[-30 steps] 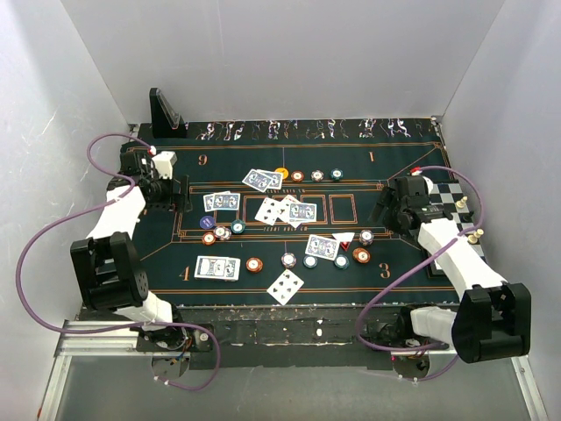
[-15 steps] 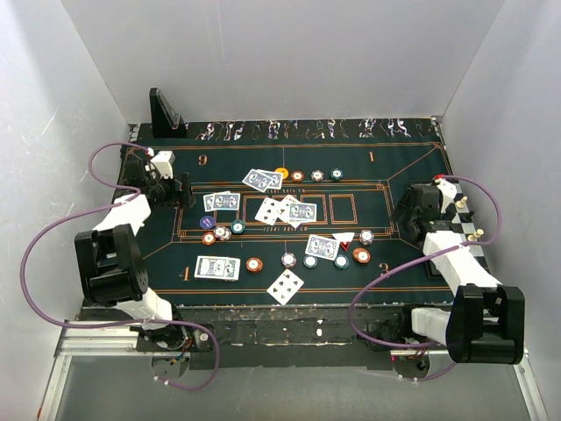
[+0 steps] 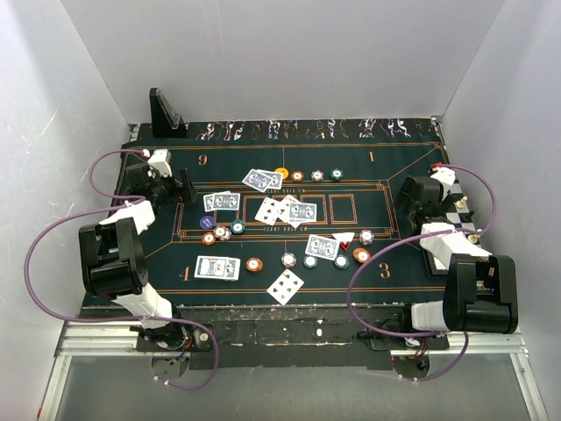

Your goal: Distribute texas hold em gaming equipment

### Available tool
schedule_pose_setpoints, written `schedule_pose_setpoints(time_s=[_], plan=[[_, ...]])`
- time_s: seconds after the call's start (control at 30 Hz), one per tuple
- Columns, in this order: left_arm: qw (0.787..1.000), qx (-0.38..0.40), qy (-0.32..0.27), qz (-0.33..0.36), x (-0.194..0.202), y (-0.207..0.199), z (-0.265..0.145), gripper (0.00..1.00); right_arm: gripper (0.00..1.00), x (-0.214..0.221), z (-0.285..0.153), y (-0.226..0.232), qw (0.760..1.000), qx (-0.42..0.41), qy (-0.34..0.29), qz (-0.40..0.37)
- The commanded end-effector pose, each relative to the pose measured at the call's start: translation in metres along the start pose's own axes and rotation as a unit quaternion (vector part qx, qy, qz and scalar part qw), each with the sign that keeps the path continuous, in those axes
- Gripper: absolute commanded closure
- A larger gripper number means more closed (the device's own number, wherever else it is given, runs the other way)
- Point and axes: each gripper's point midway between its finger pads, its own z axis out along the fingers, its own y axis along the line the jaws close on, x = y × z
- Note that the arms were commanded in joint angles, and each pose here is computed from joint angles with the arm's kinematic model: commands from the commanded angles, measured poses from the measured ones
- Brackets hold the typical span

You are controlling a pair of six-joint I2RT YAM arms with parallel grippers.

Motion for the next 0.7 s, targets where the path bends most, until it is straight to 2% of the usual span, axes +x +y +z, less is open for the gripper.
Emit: schedule_pose_setpoints(time_s=[0.0, 0.37, 0.5, 0.53, 0.67], plan=[[0.998, -0.001, -0.064, -0.01, -0.026, -0.009, -0.003, 0.02, 0.05, -0.036, 0.006, 0.007, 0.997, -0.027, -0.068, 0.001], [0.988, -0.058, -0.132, 0.055, -0.005, -0.03, -0.009, 0.02, 0.05, -0.034, 0.021, 0.007, 0.996, -0.03, -0.078, -0.009], [0.984, -0.098, -0.134, 0.071, -0.002, -0.019, -0.01, 0.02, 0.05, -0.034, 0.021, 0.005, 0.997, -0.024, -0.079, -0.01], [0.984, -0.087, -0.133, 0.08, -0.001, -0.032, -0.007, 0.02, 0.05, -0.034, 0.021, 0.004, 0.997, -0.022, -0.079, -0.009], [0.984, -0.085, -0.133, 0.086, 0.0, -0.035, -0.007, 0.02, 0.07, -0.034, 0.022, 0.003, 0.997, -0.018, -0.077, -0.006]])
